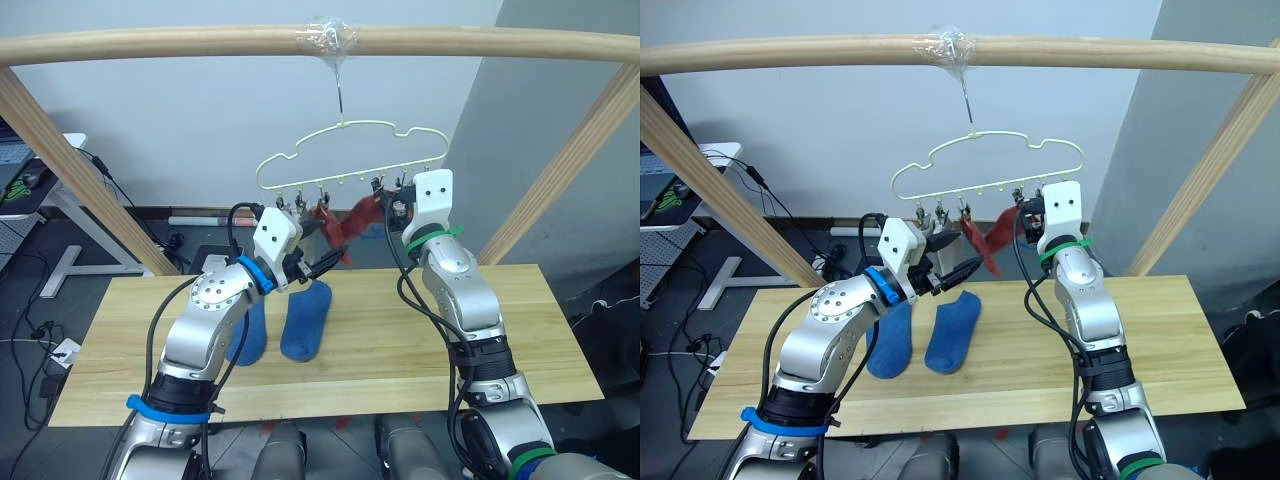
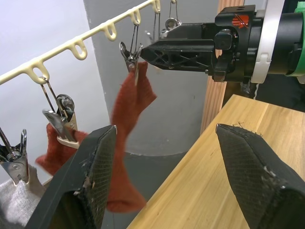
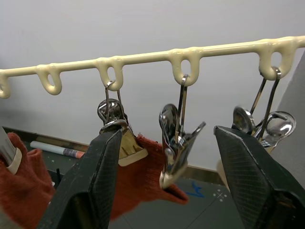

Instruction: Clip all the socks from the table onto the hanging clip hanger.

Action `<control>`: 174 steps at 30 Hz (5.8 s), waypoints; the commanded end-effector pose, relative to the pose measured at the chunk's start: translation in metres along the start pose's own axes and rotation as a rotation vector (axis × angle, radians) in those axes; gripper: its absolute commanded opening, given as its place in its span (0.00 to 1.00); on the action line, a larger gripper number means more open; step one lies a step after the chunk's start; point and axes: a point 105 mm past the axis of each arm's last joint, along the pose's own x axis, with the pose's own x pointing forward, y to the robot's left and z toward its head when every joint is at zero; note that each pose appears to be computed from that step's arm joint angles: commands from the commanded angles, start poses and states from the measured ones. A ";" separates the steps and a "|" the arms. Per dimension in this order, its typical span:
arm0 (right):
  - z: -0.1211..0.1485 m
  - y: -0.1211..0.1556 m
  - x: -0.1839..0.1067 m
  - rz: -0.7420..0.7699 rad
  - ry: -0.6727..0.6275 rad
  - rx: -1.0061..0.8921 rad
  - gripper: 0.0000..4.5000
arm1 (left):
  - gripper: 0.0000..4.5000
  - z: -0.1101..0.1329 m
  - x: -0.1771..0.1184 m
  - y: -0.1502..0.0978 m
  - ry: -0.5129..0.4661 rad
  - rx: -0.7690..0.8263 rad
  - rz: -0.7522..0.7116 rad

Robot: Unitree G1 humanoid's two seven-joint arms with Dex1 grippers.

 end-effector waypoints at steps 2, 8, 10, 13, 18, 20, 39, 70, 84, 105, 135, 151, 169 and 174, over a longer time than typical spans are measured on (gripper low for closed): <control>0.014 0.000 0.002 -0.004 -0.049 0.010 0.58 | 0.77 0.012 -0.001 0.002 -0.044 0.026 0.010; 0.015 0.001 0.002 -0.004 -0.049 0.009 0.58 | 0.77 0.013 0.000 0.001 -0.048 0.025 0.008; 0.015 0.001 0.002 -0.005 -0.050 0.008 0.58 | 0.77 0.013 0.000 0.001 -0.048 0.025 0.008; 0.016 0.001 0.002 -0.004 -0.050 0.006 0.58 | 0.77 0.012 0.000 0.001 -0.048 0.027 0.009; 0.014 0.002 0.002 0.001 -0.044 0.009 0.46 | 0.77 0.013 -0.001 0.001 -0.050 0.027 0.010; 0.013 0.002 0.001 0.000 -0.042 0.008 0.31 | 0.77 0.013 -0.001 0.000 -0.049 0.029 0.010; 0.020 0.007 0.013 0.009 -0.050 0.014 0.26 | 0.77 0.016 -0.001 0.001 -0.055 0.033 0.007; 0.034 0.005 0.016 -0.003 -0.103 -0.043 0.26 | 0.77 0.022 0.000 -0.001 -0.086 0.025 0.000; 0.029 0.002 0.015 -0.016 -0.081 -0.042 0.26 | 0.77 0.024 0.001 0.000 -0.091 0.025 0.004; 0.026 0.003 0.012 -0.016 -0.071 -0.029 0.68 | 0.77 0.024 0.000 -0.002 -0.095 0.026 -0.004; 0.026 0.009 0.017 -0.003 -0.069 -0.021 0.49 | 0.77 0.025 0.000 -0.001 -0.095 0.027 0.002; 0.029 0.017 0.024 0.022 -0.075 0.018 0.49 | 0.77 0.025 -0.001 -0.001 -0.096 0.025 0.008; 0.029 0.009 0.023 0.007 -0.085 0.004 0.00 | 0.77 0.027 0.000 -0.003 -0.103 0.022 0.001; 0.029 0.004 0.020 0.006 -0.084 0.001 0.00 | 0.77 0.027 0.000 -0.004 -0.106 0.020 0.000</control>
